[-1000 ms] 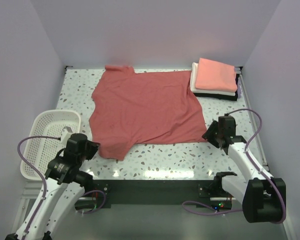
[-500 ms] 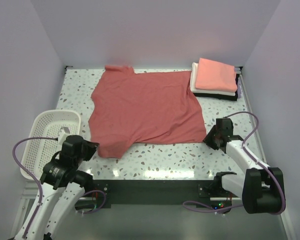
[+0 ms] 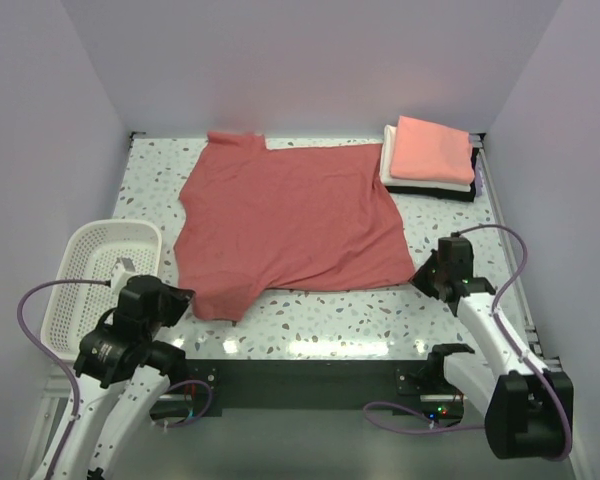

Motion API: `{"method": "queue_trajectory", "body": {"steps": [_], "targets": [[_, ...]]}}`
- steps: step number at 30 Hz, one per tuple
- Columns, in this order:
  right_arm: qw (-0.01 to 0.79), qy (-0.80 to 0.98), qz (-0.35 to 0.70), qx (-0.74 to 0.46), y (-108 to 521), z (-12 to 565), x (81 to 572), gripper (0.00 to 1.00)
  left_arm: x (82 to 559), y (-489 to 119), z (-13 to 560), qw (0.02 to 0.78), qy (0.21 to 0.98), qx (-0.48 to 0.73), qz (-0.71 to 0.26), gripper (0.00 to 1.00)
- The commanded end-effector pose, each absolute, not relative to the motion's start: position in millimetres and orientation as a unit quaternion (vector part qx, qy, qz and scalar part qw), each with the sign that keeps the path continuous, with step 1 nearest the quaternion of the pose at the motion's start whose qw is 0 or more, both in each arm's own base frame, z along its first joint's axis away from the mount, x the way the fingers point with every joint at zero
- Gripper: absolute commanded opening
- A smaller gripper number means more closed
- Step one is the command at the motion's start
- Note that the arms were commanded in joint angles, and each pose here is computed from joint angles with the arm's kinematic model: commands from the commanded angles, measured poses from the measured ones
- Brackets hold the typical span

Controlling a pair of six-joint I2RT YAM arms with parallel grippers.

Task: Fold and stack the t-shirts
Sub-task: Fold the tshirt

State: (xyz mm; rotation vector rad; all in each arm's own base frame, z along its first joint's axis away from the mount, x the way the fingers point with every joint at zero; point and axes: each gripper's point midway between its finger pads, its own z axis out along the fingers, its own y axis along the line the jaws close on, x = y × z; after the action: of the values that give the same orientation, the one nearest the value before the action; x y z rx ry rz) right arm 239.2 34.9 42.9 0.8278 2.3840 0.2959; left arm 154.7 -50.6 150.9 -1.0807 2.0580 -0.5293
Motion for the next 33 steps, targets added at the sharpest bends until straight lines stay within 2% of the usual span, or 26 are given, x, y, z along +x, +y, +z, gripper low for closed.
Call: {"method": "queue_trajectory", "body": {"steps": [1,7,21,27,33], "targets": [[0.318,0.888,0.117,0.310,34,70,235,0.00,150,-42,164,0.389,0.796,-0.419,-0.200,0.00],[0.314,0.890,0.122,0.307,35,79,211,0.00,142,-34,163,0.393,0.795,-0.423,-0.184,0.00],[0.362,0.867,0.159,0.303,39,136,164,0.00,116,-20,173,0.404,0.786,-0.431,-0.185,0.00],[0.367,0.865,0.161,0.300,39,144,157,0.00,112,-21,172,0.404,0.785,-0.428,-0.194,0.00],[0.385,0.859,0.166,0.293,40,149,177,0.00,136,-30,177,0.417,0.790,-0.406,-0.193,0.00]]}}
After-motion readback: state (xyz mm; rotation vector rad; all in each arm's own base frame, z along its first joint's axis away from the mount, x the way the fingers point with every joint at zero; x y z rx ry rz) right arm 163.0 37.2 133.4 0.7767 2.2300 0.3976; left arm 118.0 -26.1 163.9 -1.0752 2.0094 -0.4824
